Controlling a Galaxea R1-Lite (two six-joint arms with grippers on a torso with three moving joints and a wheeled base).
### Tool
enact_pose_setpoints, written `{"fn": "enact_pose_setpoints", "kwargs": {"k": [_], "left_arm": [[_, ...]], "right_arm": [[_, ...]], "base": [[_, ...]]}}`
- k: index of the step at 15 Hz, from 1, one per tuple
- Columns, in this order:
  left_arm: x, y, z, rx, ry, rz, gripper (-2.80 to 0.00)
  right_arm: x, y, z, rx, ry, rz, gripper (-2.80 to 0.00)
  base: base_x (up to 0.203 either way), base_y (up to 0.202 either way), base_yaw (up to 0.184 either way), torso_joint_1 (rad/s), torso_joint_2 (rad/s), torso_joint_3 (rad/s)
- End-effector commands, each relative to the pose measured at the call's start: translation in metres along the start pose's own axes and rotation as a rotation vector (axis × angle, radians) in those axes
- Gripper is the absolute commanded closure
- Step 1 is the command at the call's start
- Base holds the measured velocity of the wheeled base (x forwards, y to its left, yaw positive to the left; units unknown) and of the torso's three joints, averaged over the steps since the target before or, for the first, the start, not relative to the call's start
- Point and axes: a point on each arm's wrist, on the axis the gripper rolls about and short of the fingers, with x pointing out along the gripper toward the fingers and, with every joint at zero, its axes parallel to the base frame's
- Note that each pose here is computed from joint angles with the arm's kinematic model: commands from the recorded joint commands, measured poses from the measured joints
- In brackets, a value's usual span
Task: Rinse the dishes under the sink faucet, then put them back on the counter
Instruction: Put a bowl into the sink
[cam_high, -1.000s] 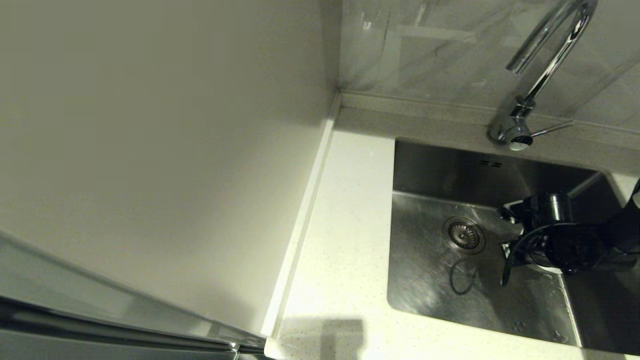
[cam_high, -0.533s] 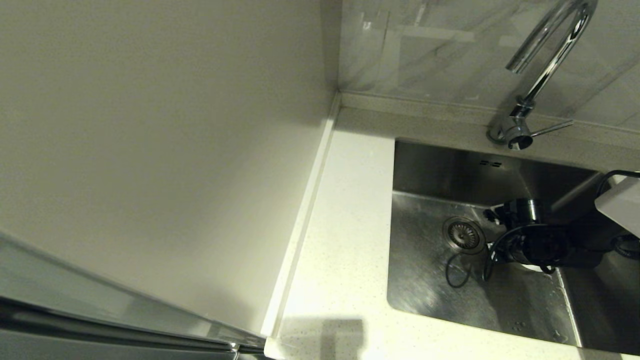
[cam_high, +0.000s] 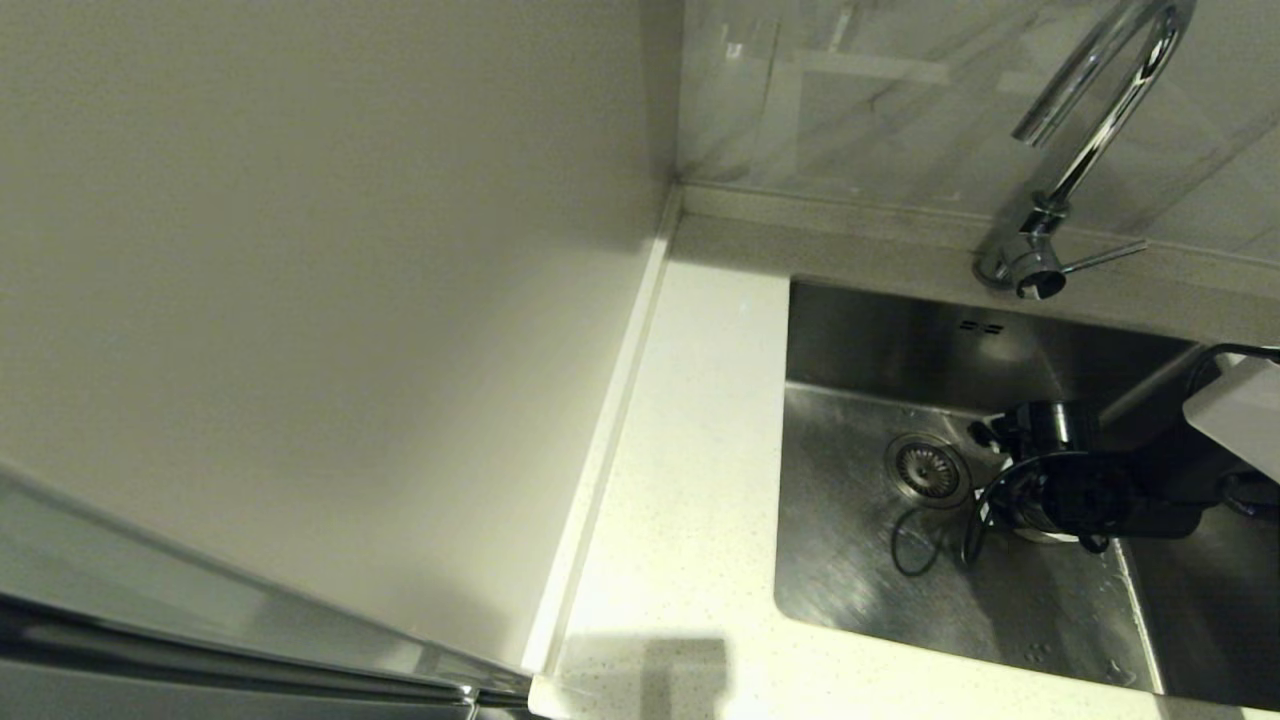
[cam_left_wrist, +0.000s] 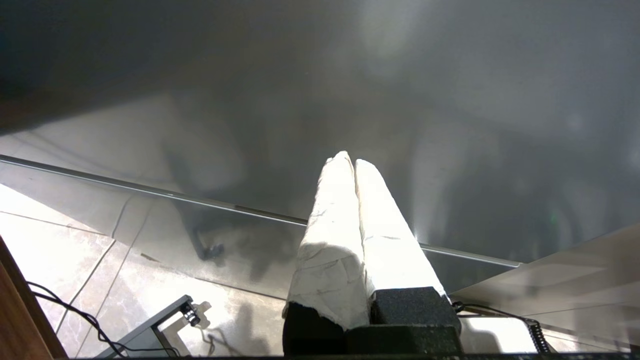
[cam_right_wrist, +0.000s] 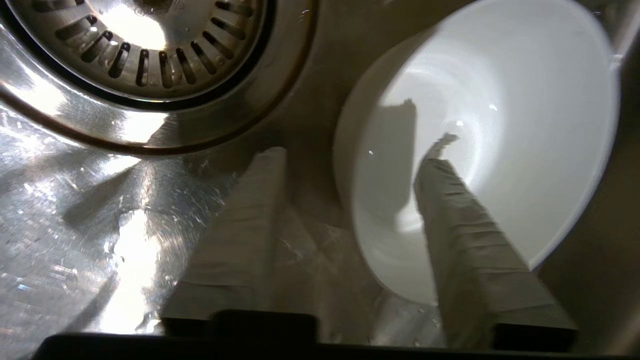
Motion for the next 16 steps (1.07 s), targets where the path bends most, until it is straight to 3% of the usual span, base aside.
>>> {"fn": "enact_pose_setpoints", "kwargs": {"k": [1, 4, 7, 8, 10, 13, 16], "left_arm": [[0.0, 0.0, 0.0, -0.001, -0.005, 0.001, 0.0], [0.0, 0.0, 0.0, -0.001, -0.003, 0.001, 0.0], [0.0, 0.0, 0.0, -0.001, -0.005, 0.0, 0.0], [0.0, 0.0, 0.0, -0.001, -0.004, 0.001, 0.0], [0.0, 0.0, 0.0, -0.001, -0.003, 0.001, 0.0], [0.0, 0.0, 0.0, -0.001, -0.003, -0.001, 0.0], [0.0, 0.0, 0.0, -0.001, -0.003, 0.001, 0.0]], "right_arm": [[-0.019, -0.008, 0.01, 0.022, -0.043, -0.009, -2.8], [-0.075, -0.029, 0.026, 0.063, -0.135, -0.024, -2.8], [-0.157, -0.058, 0.036, 0.096, -0.226, -0.052, -2.8], [-0.181, -0.07, 0.034, 0.105, -0.212, -0.068, -2.8], [-0.222, -0.102, 0.016, 0.125, -0.031, -0.107, -2.8], [-0.254, -0.167, 0.011, 0.299, 0.057, -0.235, -2.8], [-0.254, -0.212, 0.004, 0.419, 0.108, -0.333, -2.8]], "base": [[0.0, 0.0, 0.0, 0.0, 0.0, 0.0], [0.0, 0.0, 0.0, 0.0, 0.0, 0.0], [0.0, 0.0, 0.0, 0.0, 0.0, 0.0], [0.0, 0.0, 0.0, 0.0, 0.0, 0.0], [0.0, 0.0, 0.0, 0.0, 0.0, 0.0], [0.0, 0.0, 0.0, 0.0, 0.0, 0.0], [0.0, 0.0, 0.0, 0.0, 0.0, 0.0]]}}
